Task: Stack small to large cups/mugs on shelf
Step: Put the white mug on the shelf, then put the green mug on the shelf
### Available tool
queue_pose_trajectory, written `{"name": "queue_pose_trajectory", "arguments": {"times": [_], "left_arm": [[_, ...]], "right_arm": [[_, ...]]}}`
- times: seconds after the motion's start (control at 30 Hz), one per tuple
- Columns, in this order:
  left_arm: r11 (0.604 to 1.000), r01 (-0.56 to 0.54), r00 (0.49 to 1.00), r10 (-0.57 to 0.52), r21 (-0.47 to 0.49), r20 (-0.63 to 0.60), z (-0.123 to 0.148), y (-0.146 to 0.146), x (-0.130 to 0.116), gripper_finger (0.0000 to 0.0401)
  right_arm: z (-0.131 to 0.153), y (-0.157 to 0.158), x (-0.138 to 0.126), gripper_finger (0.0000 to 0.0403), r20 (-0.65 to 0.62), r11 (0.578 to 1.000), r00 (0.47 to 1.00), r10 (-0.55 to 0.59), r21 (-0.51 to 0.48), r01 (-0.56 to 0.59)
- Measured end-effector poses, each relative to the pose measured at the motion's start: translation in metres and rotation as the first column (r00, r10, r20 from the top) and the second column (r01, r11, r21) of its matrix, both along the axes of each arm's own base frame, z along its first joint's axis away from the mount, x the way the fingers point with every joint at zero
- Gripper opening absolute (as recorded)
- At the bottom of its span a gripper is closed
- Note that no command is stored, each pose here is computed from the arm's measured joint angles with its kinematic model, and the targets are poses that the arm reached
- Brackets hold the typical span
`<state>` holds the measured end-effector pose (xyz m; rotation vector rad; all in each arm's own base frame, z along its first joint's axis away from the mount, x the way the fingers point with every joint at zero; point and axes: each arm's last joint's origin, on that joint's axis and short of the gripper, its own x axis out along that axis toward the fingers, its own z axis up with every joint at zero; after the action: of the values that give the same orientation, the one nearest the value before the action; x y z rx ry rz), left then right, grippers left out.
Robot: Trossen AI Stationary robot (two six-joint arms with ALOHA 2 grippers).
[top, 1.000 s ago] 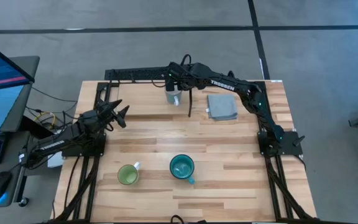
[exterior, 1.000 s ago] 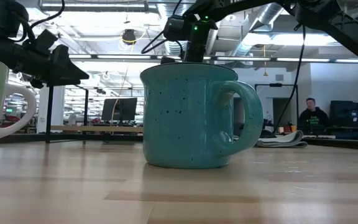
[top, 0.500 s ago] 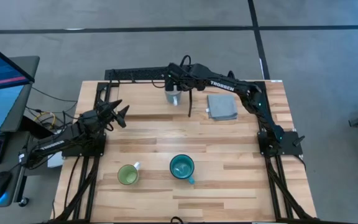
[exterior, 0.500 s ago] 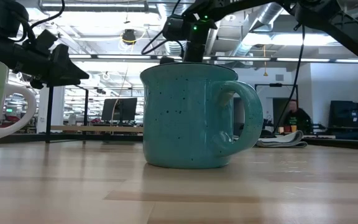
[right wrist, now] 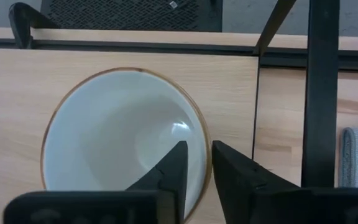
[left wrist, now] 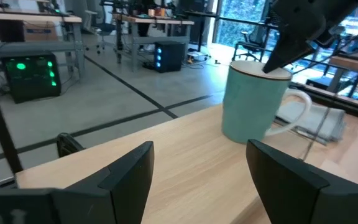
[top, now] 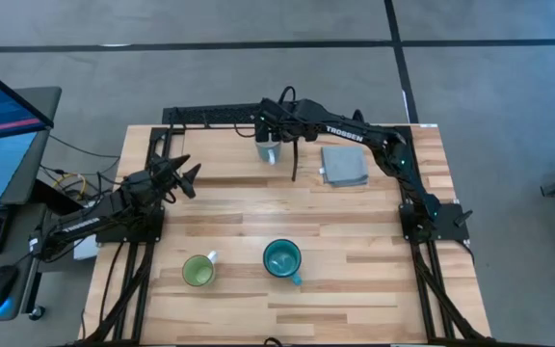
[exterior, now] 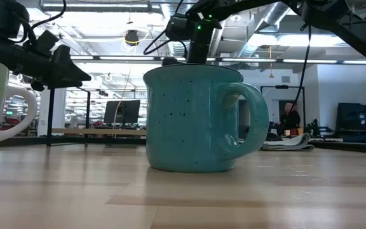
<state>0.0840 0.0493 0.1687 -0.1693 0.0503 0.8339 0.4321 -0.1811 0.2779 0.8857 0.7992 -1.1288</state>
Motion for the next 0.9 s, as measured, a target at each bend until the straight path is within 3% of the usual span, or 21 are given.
{"name": "queue_pose_trajectory", "arguments": {"times": [0.9], "left_arm": [[0.999,0.045,0.999,-0.045,-0.005,0.002,-0.0002,-0.0009,0.0010,0.0247]], "right_arm": [[0.0015,-0.0023,0.0006,0.0169,0.010,1.000,1.000,-0.011,-0.029,0.011]]}}
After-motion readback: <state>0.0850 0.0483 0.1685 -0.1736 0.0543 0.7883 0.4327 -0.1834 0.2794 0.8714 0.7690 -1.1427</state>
